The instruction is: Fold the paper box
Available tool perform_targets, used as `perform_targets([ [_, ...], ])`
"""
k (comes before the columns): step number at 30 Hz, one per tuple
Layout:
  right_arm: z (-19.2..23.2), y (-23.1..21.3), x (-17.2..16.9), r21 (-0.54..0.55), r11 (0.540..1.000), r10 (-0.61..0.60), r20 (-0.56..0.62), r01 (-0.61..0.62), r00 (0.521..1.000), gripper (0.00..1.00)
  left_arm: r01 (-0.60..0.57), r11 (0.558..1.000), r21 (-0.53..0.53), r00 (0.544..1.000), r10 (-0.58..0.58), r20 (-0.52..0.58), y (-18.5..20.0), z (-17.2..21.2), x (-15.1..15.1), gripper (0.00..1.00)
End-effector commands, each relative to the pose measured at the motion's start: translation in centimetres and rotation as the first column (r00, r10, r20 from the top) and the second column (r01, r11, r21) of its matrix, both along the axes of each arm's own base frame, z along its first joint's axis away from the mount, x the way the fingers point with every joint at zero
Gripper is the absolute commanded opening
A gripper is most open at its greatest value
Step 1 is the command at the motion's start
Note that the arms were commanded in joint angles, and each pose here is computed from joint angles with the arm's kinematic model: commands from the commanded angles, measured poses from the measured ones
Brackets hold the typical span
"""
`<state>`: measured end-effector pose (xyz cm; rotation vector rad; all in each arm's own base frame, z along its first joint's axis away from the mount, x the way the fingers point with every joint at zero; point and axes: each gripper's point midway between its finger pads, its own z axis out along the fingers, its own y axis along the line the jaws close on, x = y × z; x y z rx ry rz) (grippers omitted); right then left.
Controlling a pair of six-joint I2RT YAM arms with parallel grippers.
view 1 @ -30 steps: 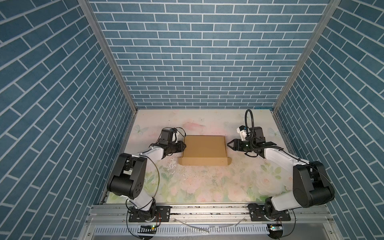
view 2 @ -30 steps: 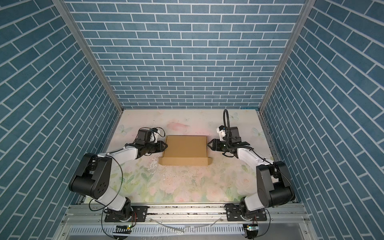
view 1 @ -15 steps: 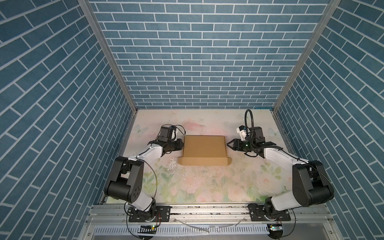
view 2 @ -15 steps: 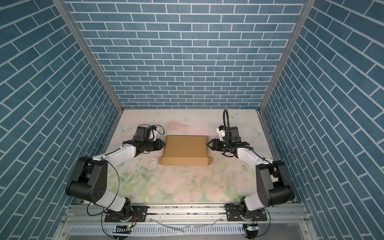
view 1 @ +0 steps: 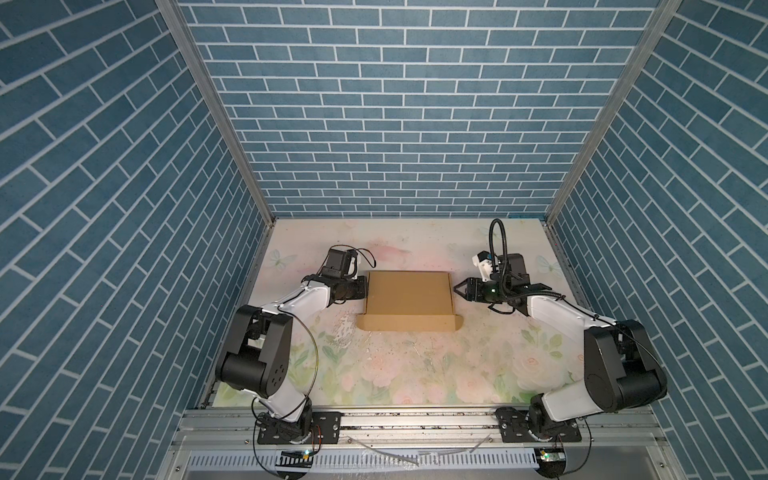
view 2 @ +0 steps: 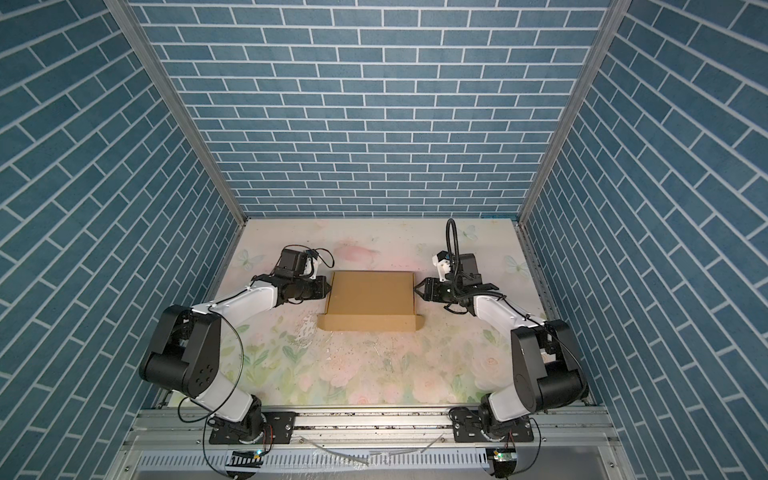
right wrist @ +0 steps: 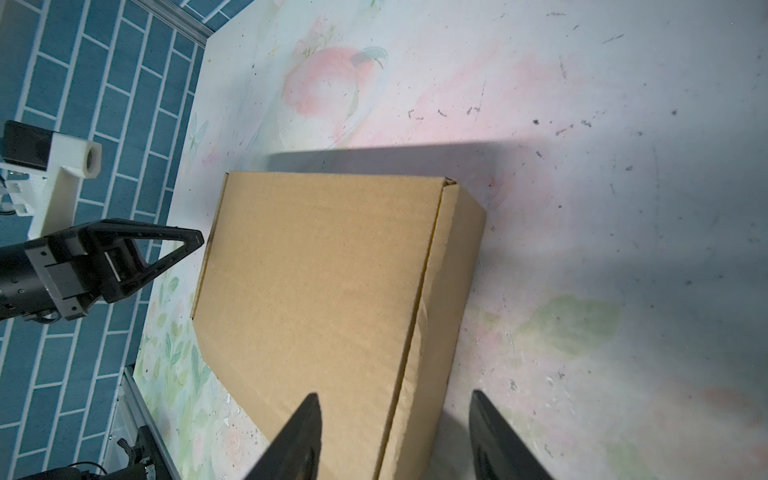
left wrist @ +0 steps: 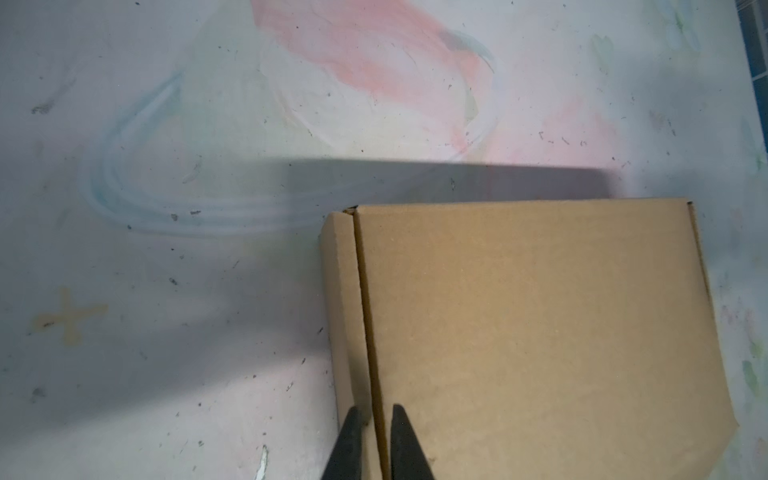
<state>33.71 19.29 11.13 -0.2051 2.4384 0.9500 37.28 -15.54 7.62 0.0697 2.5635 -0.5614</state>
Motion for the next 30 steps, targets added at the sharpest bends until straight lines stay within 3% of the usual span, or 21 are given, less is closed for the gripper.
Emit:
perform_targets([
  [1,0.00,0.03,0.07,0.017,1.000,-0.002,-0.003,0.002,1.000,0.57,0.007,0.998,0.059,1.000,-0.006,-0.019,0.26,-0.65,-0.11,0.14],
  [30,-0.23,-0.10,-0.15,0.013,1.000,-0.006,-0.007,0.006,1.000,0.56,0.028,0.983,0.180,0.999,-0.021,-0.039,0.15,-1.61,-0.43,0.07],
])
